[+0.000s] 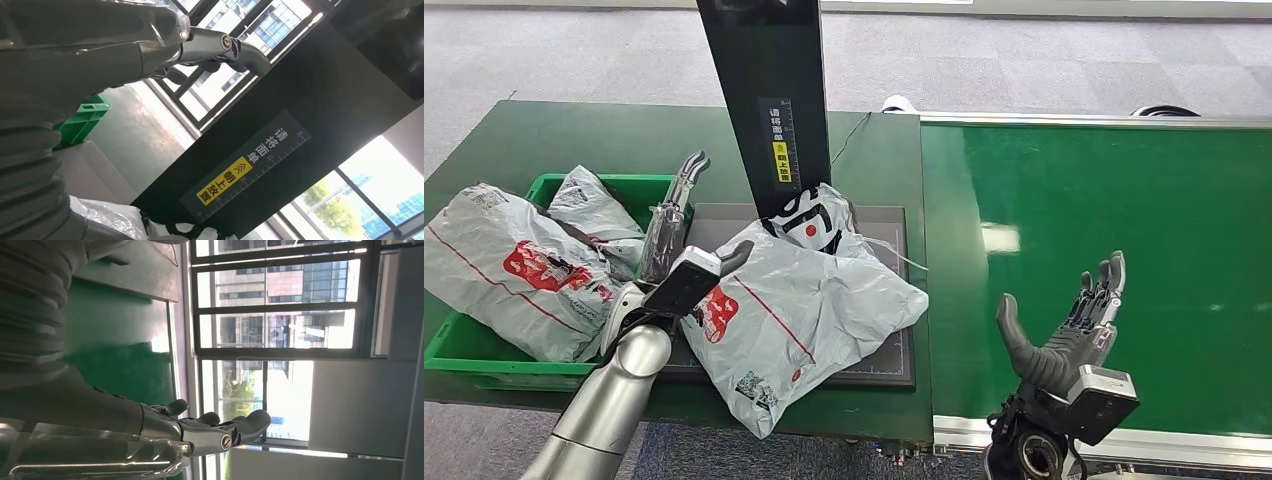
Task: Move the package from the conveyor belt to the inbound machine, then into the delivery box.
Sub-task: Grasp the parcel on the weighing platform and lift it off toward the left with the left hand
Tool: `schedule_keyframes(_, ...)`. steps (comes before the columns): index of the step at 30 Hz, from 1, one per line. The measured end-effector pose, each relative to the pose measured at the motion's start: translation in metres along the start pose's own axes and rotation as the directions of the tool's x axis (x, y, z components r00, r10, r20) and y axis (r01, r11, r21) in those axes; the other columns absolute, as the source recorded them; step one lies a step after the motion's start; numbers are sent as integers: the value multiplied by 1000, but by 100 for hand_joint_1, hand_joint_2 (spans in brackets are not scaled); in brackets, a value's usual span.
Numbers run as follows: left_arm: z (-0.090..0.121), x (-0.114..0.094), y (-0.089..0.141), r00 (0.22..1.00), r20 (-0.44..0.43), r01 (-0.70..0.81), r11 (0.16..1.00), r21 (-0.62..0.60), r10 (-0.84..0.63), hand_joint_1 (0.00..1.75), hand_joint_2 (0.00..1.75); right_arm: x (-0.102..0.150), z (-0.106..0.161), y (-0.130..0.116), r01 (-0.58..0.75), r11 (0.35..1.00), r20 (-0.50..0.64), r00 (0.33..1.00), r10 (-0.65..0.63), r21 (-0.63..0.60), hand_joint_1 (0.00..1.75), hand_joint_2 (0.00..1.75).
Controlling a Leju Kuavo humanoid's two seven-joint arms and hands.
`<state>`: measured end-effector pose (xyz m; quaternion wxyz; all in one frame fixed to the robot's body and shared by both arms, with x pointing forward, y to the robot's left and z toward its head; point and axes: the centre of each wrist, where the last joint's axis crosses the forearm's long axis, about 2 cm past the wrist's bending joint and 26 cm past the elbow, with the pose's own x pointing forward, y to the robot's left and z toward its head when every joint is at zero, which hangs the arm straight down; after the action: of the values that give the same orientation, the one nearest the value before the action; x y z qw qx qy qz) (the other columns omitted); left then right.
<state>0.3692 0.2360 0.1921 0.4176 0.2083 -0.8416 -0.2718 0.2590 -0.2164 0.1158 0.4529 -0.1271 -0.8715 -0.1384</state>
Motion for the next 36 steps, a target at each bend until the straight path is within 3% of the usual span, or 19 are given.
schedule_keyframes(6, 16, -1, -2, 985, -20, 165, 977, -137, -169, 0, 175, 0, 1, -2, -3, 1000, -2, 1000, 3, -2, 0, 175)
schedule_keyframes(13, 35, 9, -19, 928, 6, 347, 862, -369, -371, 0, 175, -1, -1, -4, 5, 1000, 1, 1000, -5, 16, 0, 175)
schedule_keyframes(22, 14, -14, -49, 872, 132, 444, 649, -618, -471, 0, 175, -4, -13, 1, 11, 1000, 16, 1000, -11, 15, 0, 175)
schedule_keyframes(32, 14, -24, -54, 834, 205, 496, 535, -684, -512, 0, 175, -10, -18, 2, 12, 1000, 4, 1000, -12, 20, 0, 175)
schedule_keyframes(33, 13, -24, -55, 831, 212, 501, 526, -688, -515, 31, 175, -10, -18, 2, 11, 1000, 1, 1000, -11, 19, 0, 175)
schedule_keyframes(36, 14, -23, -58, 820, 225, 519, 517, -680, -526, 158, 175, -12, -17, 1, 7, 1000, -6, 1000, -7, 18, 0, 175)
